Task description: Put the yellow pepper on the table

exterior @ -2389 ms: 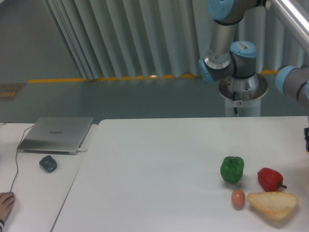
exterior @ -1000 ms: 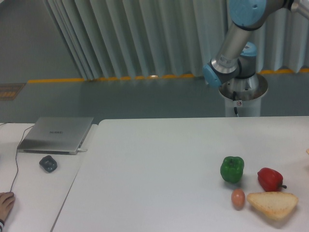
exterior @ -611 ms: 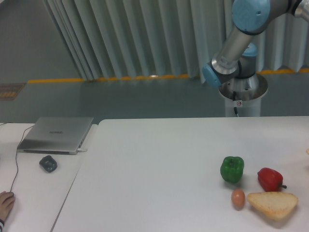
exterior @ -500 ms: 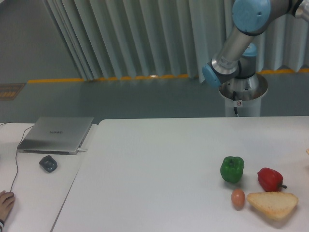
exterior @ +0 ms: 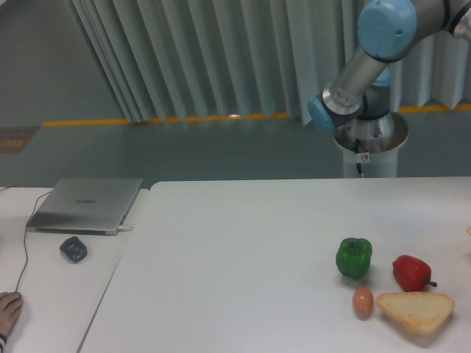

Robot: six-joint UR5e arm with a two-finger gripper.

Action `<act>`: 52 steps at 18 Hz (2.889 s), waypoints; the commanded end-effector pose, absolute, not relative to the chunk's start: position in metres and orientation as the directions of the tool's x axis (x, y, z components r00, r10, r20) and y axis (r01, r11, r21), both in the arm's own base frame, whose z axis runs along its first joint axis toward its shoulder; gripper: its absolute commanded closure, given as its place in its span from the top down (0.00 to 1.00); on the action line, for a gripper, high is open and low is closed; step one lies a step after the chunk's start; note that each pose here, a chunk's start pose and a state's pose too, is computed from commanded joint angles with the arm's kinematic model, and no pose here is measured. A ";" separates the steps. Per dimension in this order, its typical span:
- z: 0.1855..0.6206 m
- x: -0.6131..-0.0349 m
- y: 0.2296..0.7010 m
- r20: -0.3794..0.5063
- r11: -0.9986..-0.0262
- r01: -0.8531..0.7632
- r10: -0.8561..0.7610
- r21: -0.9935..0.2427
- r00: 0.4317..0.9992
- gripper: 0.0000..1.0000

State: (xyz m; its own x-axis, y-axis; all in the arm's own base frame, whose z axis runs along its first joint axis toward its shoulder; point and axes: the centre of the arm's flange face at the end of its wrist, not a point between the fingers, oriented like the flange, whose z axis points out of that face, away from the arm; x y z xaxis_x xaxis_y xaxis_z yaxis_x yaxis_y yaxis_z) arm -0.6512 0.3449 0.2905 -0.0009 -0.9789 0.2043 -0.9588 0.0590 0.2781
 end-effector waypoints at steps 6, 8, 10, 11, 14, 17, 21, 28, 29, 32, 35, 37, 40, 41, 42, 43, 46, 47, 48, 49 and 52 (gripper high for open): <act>0.289 -0.653 0.345 0.228 0.094 -0.956 -0.973 0.278 -0.029 1.00; 0.286 -0.654 0.345 0.227 0.095 -0.954 -0.974 0.283 -0.030 1.00; 0.283 -0.653 0.345 0.228 0.100 -0.955 -0.973 0.281 -0.034 1.00; 0.282 -0.654 0.344 0.229 0.098 -0.955 -0.973 0.279 -0.033 1.00; 0.279 -0.653 0.344 0.227 0.098 -0.955 -0.973 0.279 -0.034 1.00; 0.278 -0.652 0.344 0.228 0.099 -0.956 -0.973 0.276 -0.034 1.00; 0.288 -0.653 0.344 0.228 0.101 -0.953 -0.973 0.284 -0.035 1.00; 0.278 -0.649 0.343 0.230 0.100 -0.957 -0.973 0.273 -0.036 1.00; 0.277 -0.649 0.343 0.231 0.098 -0.957 -0.972 0.272 -0.033 1.00; 0.277 -0.648 0.345 0.225 0.089 -0.955 -0.974 0.282 -0.025 0.92; 0.278 -0.648 0.343 0.225 0.062 -0.955 -0.974 0.291 0.006 0.65; 0.279 -0.645 0.348 0.228 0.041 -0.953 -0.973 0.302 0.030 0.61; 0.283 -0.646 0.349 0.227 0.038 -0.951 -0.973 0.307 0.035 0.59; 0.284 -0.646 0.349 0.227 0.036 -0.950 -0.973 0.309 0.037 0.55; 0.285 -0.645 0.350 0.227 0.036 -0.950 -0.973 0.310 0.037 0.52; 0.289 -0.646 0.351 0.217 0.018 -0.947 -0.975 0.320 0.055 0.51; 0.304 -0.639 0.361 0.210 -0.008 -0.947 -0.974 0.320 0.079 0.51; 0.310 -0.637 0.361 0.200 -0.032 -0.944 -0.974 0.328 0.103 0.51; 0.318 -0.632 0.363 0.196 -0.048 -0.944 -0.974 0.327 0.118 0.51; 0.327 -0.629 0.360 0.193 -0.059 -0.943 -0.973 0.329 0.128 0.52; 0.345 -0.614 0.350 0.146 -0.210 -0.925 -0.953 0.315 0.266 0.52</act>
